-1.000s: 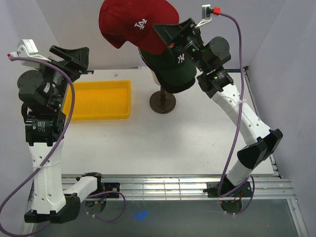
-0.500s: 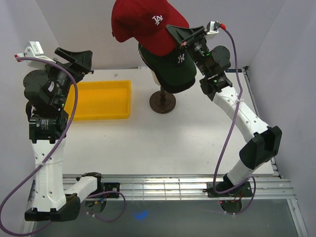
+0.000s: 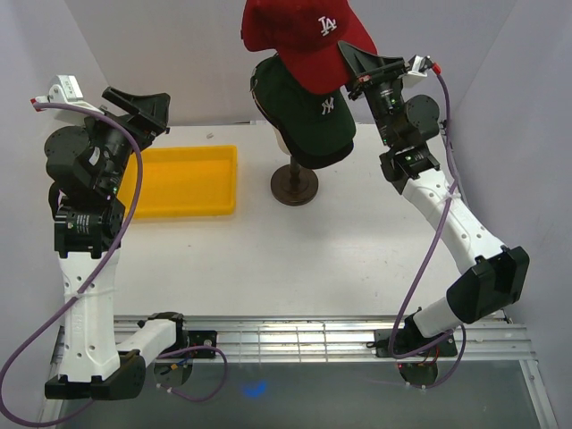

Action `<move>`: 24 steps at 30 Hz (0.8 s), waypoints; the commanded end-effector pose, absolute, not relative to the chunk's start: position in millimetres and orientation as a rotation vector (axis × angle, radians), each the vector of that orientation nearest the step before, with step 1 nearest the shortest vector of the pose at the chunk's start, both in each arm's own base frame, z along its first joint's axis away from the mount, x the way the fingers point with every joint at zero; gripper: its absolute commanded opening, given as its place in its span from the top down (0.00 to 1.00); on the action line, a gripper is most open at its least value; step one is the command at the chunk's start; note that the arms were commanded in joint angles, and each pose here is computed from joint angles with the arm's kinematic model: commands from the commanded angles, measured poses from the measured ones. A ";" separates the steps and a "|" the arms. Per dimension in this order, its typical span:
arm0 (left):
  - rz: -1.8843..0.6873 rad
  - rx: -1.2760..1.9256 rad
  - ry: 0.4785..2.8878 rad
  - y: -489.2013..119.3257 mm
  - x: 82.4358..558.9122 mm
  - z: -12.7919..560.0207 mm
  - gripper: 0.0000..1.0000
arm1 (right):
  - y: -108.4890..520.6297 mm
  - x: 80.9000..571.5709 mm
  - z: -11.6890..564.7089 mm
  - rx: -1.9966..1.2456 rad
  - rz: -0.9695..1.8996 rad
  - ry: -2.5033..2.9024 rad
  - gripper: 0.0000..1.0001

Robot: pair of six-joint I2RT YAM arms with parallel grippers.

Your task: Stack the hats

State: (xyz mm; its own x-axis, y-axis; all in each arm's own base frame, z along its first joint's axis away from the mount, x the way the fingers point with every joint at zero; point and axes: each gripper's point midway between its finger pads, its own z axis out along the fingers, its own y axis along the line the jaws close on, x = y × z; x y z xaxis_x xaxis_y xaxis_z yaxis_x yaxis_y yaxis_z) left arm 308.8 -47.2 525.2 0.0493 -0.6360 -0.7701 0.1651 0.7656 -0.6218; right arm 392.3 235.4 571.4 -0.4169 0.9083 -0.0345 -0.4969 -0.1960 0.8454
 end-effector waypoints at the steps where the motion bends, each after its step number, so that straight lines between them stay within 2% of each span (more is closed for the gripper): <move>1: -0.654 -0.396 1.381 -50.8 305.3 530.7 0.16 | 217.8 380.6 589.5 0.650 1.799 0.928 0.92; 24: -0.666 -0.392 1.409 -54.3 313.7 522.0 0.17 | 220.4 381.9 526.2 0.774 1.810 1.055 0.92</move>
